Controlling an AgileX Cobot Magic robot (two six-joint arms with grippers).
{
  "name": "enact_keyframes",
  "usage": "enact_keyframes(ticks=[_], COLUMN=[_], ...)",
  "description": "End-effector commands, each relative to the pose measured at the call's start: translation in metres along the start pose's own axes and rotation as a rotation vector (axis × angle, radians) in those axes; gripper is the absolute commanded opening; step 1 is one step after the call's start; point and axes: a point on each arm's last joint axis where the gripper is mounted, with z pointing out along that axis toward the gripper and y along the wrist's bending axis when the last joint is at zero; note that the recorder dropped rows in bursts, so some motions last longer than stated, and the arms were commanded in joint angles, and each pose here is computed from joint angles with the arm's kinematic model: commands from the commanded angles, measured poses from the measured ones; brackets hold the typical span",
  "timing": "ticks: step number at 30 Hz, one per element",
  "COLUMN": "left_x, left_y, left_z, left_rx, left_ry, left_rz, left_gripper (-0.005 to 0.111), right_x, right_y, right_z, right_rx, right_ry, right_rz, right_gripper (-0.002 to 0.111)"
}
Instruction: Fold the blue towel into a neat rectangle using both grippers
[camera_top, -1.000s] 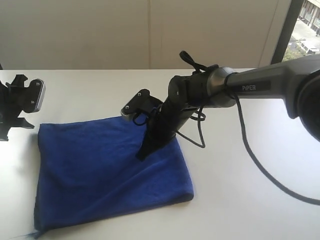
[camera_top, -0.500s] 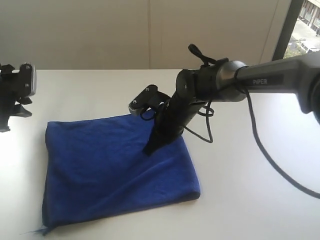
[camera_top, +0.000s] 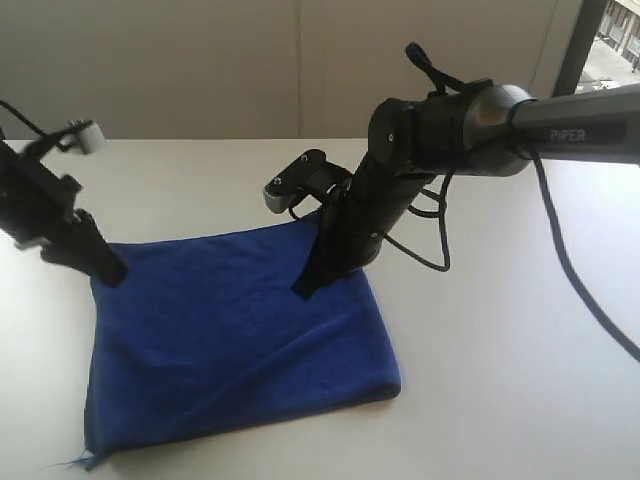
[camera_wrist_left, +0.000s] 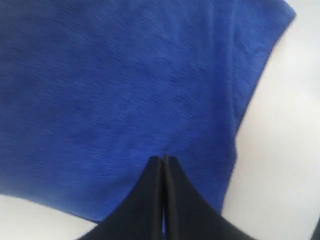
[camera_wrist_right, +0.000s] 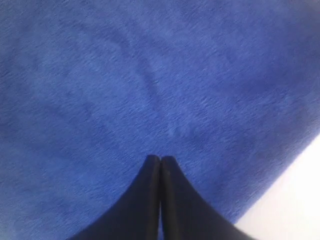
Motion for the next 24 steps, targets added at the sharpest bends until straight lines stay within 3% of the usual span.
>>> enact_keyframes(ticks=[1,7,12,18,21,24], left_x=[0.021,0.061,0.083,0.095,0.106,0.123], left_y=[-0.040,-0.077,-0.103,-0.111,-0.109,-0.101], left_z=[0.040,0.066,0.049,0.020,0.020,0.026], left_rx=[0.033,-0.097,-0.225,-0.489,-0.545,-0.609], left_ry=[0.083,0.062,-0.079,-0.377,-0.416,-0.421], left_rz=[-0.017,-0.104,-0.137,-0.204,-0.224,-0.274], left_gripper=[0.000,0.000,0.000,0.000,0.000,0.000], right_x=[0.010,0.031,0.029,0.015,0.009,0.004], right_y=[0.015,0.034,0.068,0.124,0.151,0.176], right_z=[-0.017,-0.019,-0.016,-0.013,-0.011,-0.010], right_rx=[-0.036,-0.091,-0.196,-0.281,-0.283,-0.270], right_ry=[0.006,0.018,-0.009,-0.060,-0.097,-0.146], right_rz=[0.023,0.036,-0.041,-0.246,-0.347,-0.488], right_gripper=[0.000,0.000,0.000,0.000,0.001,0.009])
